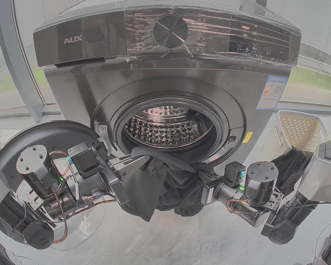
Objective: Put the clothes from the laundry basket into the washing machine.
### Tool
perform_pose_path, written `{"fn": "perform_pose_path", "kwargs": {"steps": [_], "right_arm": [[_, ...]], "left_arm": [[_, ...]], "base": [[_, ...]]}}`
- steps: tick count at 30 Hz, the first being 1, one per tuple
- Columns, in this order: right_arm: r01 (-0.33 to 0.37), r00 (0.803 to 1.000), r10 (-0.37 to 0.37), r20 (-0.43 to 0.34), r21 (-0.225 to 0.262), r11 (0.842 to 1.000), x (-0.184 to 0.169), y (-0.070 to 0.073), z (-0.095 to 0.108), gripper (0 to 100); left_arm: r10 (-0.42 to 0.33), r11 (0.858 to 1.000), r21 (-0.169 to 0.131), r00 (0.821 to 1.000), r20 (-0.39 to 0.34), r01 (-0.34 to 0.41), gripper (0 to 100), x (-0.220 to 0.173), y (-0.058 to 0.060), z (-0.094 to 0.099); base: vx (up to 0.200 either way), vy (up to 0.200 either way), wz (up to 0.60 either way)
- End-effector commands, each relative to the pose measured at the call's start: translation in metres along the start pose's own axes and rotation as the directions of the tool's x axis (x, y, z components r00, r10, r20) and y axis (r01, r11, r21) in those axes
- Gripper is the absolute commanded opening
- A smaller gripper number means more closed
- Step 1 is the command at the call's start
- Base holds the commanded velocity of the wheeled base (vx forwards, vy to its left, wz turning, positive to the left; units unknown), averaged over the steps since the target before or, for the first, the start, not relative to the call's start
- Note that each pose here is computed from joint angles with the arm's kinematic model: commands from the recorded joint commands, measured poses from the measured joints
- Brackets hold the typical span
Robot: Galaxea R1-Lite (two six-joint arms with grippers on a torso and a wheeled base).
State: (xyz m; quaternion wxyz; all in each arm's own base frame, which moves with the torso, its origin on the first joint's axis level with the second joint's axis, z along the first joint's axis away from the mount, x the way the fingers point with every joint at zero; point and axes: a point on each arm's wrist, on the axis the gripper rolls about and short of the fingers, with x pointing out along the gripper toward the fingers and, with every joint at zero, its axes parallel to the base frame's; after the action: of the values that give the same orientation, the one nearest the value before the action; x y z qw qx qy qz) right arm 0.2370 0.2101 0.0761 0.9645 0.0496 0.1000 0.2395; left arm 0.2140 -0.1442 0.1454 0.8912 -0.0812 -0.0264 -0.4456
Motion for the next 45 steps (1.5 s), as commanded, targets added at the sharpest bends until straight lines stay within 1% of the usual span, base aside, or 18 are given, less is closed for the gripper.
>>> {"fn": "perform_pose_path", "kwargs": {"steps": [1, 3, 4, 8, 10, 11, 13, 17, 19, 33, 45], "right_arm": [[0.002, 1.000, -0.002, -0.010, -0.002, 1.000, 0.001, 0.000, -0.003, 0], [0.001, 1.000, -0.001, -0.013, -0.003, 1.000, 0.001, 0.000, -0.004, 0], [-0.002, 1.000, 0.001, -0.018, -0.005, 1.000, 0.000, 0.001, -0.005, 100], [0.002, 0.997, -0.003, -0.079, -0.022, 1.000, -0.007, -0.002, -0.017, 100], [-0.007, 0.994, 0.004, -0.111, -0.028, 1.000, -0.010, -0.004, -0.023, 100], [-0.027, 0.992, 0.023, -0.124, -0.031, 0.999, -0.013, -0.002, -0.026, 100], [-0.043, 0.990, 0.038, -0.137, -0.035, 0.998, -0.016, 0.001, -0.029, 100], [-0.043, 0.988, 0.037, -0.148, -0.040, 0.998, -0.016, 0.002, -0.031, 100], [-0.041, 0.987, 0.034, -0.155, -0.042, 0.998, -0.015, 0.001, -0.033, 100], [-0.049, 0.994, 0.046, -0.101, -0.031, 0.998, -0.007, 0.005, -0.024, 100], [-0.056, 0.995, 0.053, -0.090, -0.030, 0.998, -0.003, 0.008, -0.024, 100]], "left_arm": [[-0.008, 1.000, 0.006, 1.000, 0.022, 0.008, 0, 0.002, -0.002, 0.004], [-0.008, 1.000, 0.006, 1.000, 0.026, 0.008, 0, 0.003, -0.002, 0.005], [-0.011, 1.000, 0.003, 1.000, 0.028, 0.011, 0, 0.003, -0.003, 0.005], [-0.010, 1.000, -0.005, 0.999, 0.043, 0.011, 0, 0.006, -0.003, 0.008], [-0.011, 1.000, -0.006, 0.999, 0.047, 0.012, 0, 0.007, -0.003, 0.009], [-0.012, 1.000, -0.005, 0.999, 0.050, 0.012, 0, 0.007, -0.003, 0.009], [-0.012, 1.000, -0.007, 0.999, 0.050, 0.012, 0, 0.008, -0.003, 0.009], [-0.004, 1.000, -0.006, 0.998, 0.059, 0.004, 0, 0.010, -0.004, 0.010], [0.006, 1.000, -0.011, 0.998, 0.058, -0.005, 0, 0.012, -0.005, 0.009], [0.014, 1.000, -0.013, 0.998, 0.057, -0.013, 0, 0.014, -0.005, 0.008], [0.015, 1.000, -0.008, 0.997, 0.074, -0.015, 0, 0.016, -0.004, 0.011]], "base": [[0.000, 0.000, 0.00], [0.000, 0.000, 0.00], [0.000, 0.000, 0.00], [0.000, 0.000, 0.00], [0.000, 0.000, 0.00], [0.000, 0.000, 0.00], [0.000, 0.000, 0.00], [0.000, 0.000, 0.00], [0.000, 0.000, 0.00], [0.000, 0.000, 0.00], [0.000, 0.000, 0.00]]}}
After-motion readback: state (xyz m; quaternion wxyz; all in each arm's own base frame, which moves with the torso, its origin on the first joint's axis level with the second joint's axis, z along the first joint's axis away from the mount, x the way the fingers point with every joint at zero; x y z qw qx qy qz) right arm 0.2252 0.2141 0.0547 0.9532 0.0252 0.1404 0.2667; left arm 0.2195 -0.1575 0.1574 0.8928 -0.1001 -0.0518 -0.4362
